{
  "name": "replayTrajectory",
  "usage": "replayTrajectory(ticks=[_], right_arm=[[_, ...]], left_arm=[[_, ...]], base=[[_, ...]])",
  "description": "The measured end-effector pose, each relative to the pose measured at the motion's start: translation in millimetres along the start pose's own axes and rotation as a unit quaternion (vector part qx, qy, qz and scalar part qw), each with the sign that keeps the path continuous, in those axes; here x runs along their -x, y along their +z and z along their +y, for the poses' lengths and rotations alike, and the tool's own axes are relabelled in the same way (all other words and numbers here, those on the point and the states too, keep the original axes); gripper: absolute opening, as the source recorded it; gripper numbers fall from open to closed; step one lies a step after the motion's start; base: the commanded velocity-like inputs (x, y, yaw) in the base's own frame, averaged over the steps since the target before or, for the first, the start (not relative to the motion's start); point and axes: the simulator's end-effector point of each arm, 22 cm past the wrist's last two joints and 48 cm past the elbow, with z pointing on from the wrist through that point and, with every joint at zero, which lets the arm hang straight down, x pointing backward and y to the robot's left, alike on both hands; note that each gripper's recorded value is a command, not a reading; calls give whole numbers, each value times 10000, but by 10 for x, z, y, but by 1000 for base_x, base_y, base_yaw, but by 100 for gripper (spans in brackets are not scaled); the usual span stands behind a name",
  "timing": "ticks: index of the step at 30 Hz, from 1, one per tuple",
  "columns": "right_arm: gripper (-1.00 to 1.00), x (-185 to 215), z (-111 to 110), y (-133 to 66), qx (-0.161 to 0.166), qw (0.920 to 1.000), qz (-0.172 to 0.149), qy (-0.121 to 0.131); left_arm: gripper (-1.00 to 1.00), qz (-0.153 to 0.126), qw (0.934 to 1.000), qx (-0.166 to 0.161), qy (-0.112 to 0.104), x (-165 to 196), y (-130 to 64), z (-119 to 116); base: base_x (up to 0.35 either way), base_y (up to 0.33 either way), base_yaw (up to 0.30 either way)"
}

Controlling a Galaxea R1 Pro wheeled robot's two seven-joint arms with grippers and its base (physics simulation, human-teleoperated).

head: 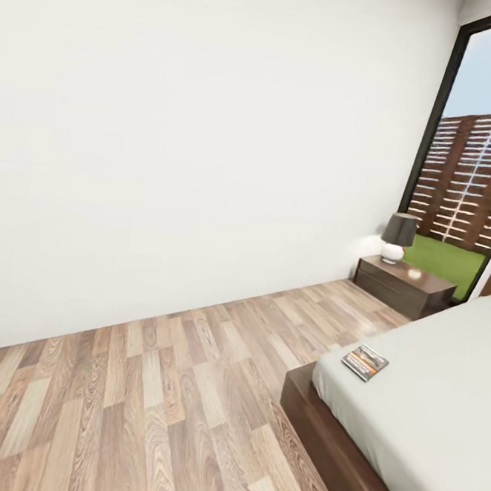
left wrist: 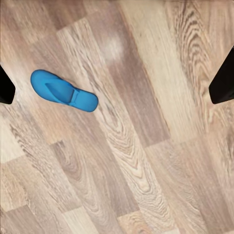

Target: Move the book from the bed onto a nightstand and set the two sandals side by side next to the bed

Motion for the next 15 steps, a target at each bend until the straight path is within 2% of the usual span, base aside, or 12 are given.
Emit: replayTrajectory(ticks=[15], right_arm=[[100,0,0,0,0,10000,0,-3]], left_arm=[[100,0,10000,-2,4,0,0,-3]], base=[[0,0,272]])
